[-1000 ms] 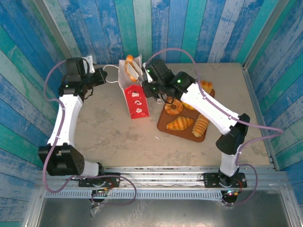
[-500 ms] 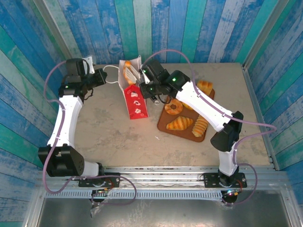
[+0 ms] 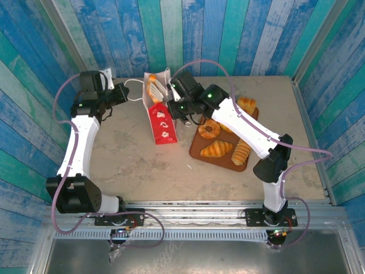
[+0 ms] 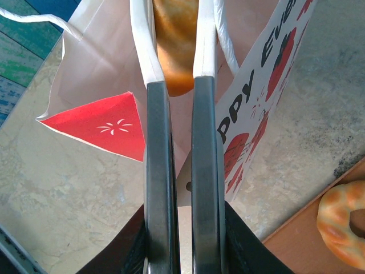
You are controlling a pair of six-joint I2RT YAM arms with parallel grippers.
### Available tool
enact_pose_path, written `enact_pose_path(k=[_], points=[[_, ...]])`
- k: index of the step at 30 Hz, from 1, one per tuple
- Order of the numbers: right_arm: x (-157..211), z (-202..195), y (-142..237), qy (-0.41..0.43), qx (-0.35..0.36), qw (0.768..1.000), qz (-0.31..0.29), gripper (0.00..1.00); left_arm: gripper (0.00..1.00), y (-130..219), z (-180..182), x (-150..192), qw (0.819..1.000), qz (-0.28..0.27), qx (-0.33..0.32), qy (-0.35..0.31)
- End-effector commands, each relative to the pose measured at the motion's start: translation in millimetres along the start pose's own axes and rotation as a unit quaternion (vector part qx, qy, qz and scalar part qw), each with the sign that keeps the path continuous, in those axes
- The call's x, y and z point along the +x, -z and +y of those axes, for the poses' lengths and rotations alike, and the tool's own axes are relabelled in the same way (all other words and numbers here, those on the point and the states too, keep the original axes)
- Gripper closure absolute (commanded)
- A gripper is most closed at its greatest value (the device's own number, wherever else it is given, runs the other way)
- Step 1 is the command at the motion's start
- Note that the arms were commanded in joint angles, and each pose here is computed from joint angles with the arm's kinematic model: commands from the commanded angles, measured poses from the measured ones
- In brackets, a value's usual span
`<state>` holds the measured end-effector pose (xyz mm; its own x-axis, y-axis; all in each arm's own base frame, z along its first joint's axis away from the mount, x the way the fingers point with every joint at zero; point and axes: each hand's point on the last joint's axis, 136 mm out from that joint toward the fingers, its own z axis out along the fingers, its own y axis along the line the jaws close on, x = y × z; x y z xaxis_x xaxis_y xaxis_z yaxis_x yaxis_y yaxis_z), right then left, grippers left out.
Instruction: Place the fake bread into the paper bag
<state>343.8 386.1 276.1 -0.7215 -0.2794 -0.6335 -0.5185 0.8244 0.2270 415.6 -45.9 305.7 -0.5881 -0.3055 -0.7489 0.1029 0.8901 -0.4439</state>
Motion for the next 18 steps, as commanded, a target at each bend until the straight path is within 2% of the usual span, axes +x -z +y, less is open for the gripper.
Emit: enact_pose_path(k=[1, 5, 10, 18], points=[[-15.6, 8.2, 17.7, 0.006, -0.009, 0.999, -0.031, 0.68, 0.98, 23.0, -12.6, -10.4, 0.999, -0.031, 0.010, -0.022], [-16.1, 6.5, 22.1, 0.010, -0.006, 0.999, -0.034, 0.62, 0.97, 24.1, -12.3, -11.5, 0.999, -0.034, 0.006, -0.024], [-15.9, 6.4, 24.0, 0.013, -0.006, 0.999, -0.035, 0.58, 0.97, 23.9, -11.7, -12.1, 0.999, -0.034, 0.006, -0.023], [-17.6, 6.7, 28.8, 0.018, -0.007, 0.999, -0.039, 0.47, 0.93, 24.5, -11.4, -13.5, 0.999, -0.035, 0.003, -0.024]])
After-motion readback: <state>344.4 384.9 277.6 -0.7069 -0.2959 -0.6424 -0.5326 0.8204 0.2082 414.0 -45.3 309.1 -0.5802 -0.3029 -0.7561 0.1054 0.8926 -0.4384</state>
